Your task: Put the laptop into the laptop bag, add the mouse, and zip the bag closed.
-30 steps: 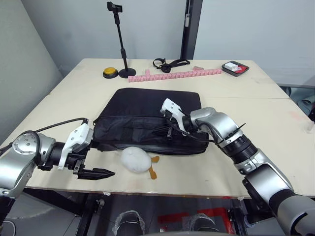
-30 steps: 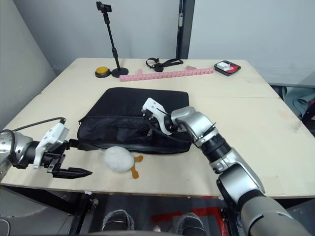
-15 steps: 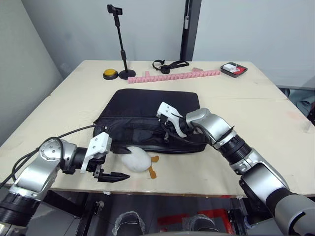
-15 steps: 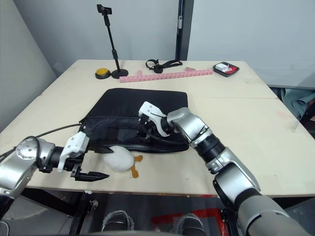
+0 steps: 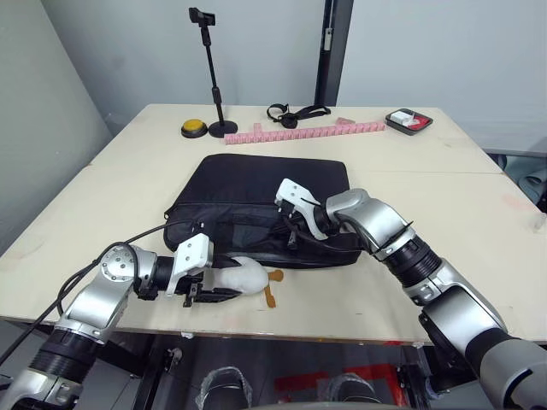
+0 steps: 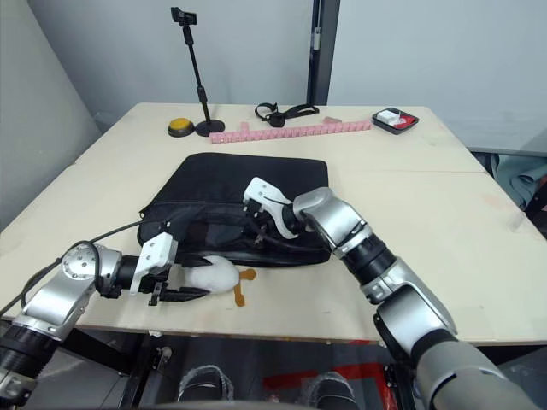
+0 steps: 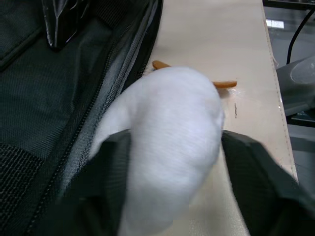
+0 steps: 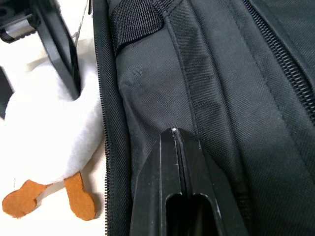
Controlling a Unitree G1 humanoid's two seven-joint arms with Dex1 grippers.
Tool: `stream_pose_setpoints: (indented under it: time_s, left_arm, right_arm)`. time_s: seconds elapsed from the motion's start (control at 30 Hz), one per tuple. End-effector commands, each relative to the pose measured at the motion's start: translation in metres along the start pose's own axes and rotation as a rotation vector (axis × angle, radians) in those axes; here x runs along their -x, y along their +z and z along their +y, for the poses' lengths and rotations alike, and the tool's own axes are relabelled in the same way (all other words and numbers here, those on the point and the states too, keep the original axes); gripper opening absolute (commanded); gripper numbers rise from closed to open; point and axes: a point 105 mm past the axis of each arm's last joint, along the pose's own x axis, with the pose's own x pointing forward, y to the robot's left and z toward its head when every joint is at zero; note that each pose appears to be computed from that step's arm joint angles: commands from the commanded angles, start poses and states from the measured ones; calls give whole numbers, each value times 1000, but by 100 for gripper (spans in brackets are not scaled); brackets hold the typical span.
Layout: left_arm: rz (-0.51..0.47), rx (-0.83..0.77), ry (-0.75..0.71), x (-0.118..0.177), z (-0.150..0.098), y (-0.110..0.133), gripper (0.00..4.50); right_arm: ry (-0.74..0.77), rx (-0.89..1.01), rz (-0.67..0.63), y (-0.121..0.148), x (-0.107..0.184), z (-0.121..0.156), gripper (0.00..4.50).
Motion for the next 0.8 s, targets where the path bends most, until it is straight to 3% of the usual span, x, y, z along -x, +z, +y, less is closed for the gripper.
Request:
stream_pose_setpoints:
  time_s: [0.03, 0.13, 0.37, 0.6, 0.8]
  left_arm:
    - [5, -24, 10, -9, 1, -2, 100]
    - [-11, -25, 19, -14, -1, -1, 1]
    - [-55, -90, -33, -33, -17, 16, 1]
    - [-11, -182, -39, -51, -18, 14, 1]
    - [-40, -173, -34, -59, -20, 16, 1]
  right_arm:
    - [-24, -23, 48, -14, 4, -2, 0]
    - [-28, -32, 60, -18, 5, -2, 0]
    - [-21, -53, 106, -28, 11, 2, 0]
    - [-31, -77, 153, -37, 13, 5, 0]
    - [53, -141, 1, 1, 16, 15, 0]
